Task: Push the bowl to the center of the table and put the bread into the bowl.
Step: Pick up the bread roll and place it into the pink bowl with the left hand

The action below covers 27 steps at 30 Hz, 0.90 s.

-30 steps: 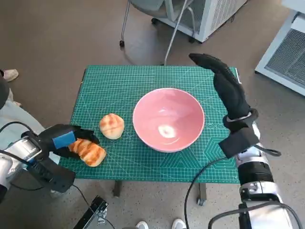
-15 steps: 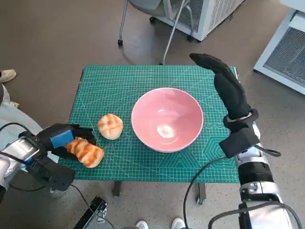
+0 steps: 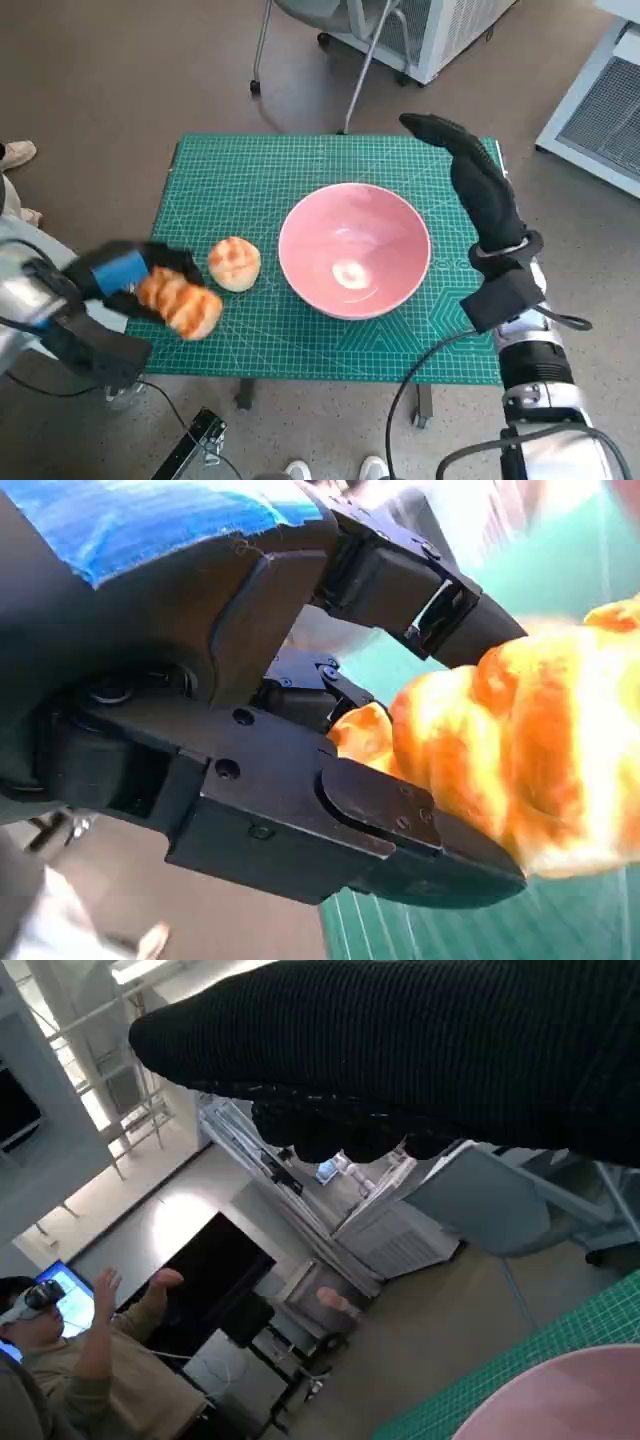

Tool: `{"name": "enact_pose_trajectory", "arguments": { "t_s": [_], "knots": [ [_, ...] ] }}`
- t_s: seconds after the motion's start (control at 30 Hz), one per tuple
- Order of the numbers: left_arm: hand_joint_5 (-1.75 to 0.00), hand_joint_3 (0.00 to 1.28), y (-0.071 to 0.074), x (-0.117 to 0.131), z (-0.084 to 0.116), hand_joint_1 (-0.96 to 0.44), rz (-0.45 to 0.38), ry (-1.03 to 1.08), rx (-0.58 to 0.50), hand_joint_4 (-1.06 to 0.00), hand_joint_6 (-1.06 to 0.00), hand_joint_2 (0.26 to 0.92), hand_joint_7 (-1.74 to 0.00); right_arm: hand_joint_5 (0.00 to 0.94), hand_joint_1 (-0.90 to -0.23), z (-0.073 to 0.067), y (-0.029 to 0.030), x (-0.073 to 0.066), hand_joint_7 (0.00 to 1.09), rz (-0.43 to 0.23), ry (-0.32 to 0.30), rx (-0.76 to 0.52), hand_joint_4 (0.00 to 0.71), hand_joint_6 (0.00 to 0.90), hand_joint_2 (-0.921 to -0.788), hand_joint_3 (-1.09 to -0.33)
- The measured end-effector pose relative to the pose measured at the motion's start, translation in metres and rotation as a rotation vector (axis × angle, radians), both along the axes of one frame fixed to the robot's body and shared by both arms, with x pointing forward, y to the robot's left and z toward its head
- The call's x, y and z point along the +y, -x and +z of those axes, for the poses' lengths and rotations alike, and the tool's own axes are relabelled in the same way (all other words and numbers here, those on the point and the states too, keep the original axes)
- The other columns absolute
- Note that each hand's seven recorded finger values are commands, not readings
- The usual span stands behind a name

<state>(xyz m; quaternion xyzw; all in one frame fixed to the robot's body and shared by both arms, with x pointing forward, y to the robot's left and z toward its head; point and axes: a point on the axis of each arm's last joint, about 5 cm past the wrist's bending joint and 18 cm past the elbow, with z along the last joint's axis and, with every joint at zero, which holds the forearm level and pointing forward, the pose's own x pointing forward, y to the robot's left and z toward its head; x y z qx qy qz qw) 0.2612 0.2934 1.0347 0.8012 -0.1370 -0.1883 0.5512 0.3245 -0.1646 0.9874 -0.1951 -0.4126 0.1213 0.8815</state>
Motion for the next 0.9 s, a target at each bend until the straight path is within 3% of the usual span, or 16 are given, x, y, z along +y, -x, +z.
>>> {"name": "enact_pose_trajectory", "arguments": {
  "t_s": [0.23, 0.53, 0.73, 0.9],
  "knots": [
    [-1.05, 0.0, -0.002, -0.012, 0.036, 0.0, -0.063, 0.08, -0.113, -0.71, -0.78, 0.913, -1.09, 0.0, -0.652, 0.0, 0.0003, -0.001, 0.65, -0.003, -0.004, 0.0, 0.287, -0.001, -0.921, -0.693],
    [-1.13, 0.05, -0.014, -0.04, 0.074, 0.0, -0.113, 0.176, -0.248, -0.63, -0.72, 0.92, -1.16, 0.0, -0.655, -0.001, 0.001, -0.001, 0.65, -0.004, -0.005, -0.004, 0.285, -0.001, -0.921, -0.693],
    [-1.11, 0.05, -0.03, -0.065, 0.082, 0.0, -0.155, 0.198, -0.274, -0.63, -0.72, 0.92, -1.18, 0.0, -0.656, -0.003, 0.0019, -0.002, 0.65, -0.008, -0.007, 0.002, 0.284, -0.001, -0.921, -0.693],
    [-1.09, 0.06, -0.05, -0.083, 0.074, 0.0, -0.181, 0.187, -0.251, -0.64, -0.71, 0.92, -1.19, 0.0, -0.654, -0.002, 0.0021, -0.002, 0.65, -0.007, -0.008, 0.001, 0.283, -0.001, -0.921, -0.694]
  ]
}}
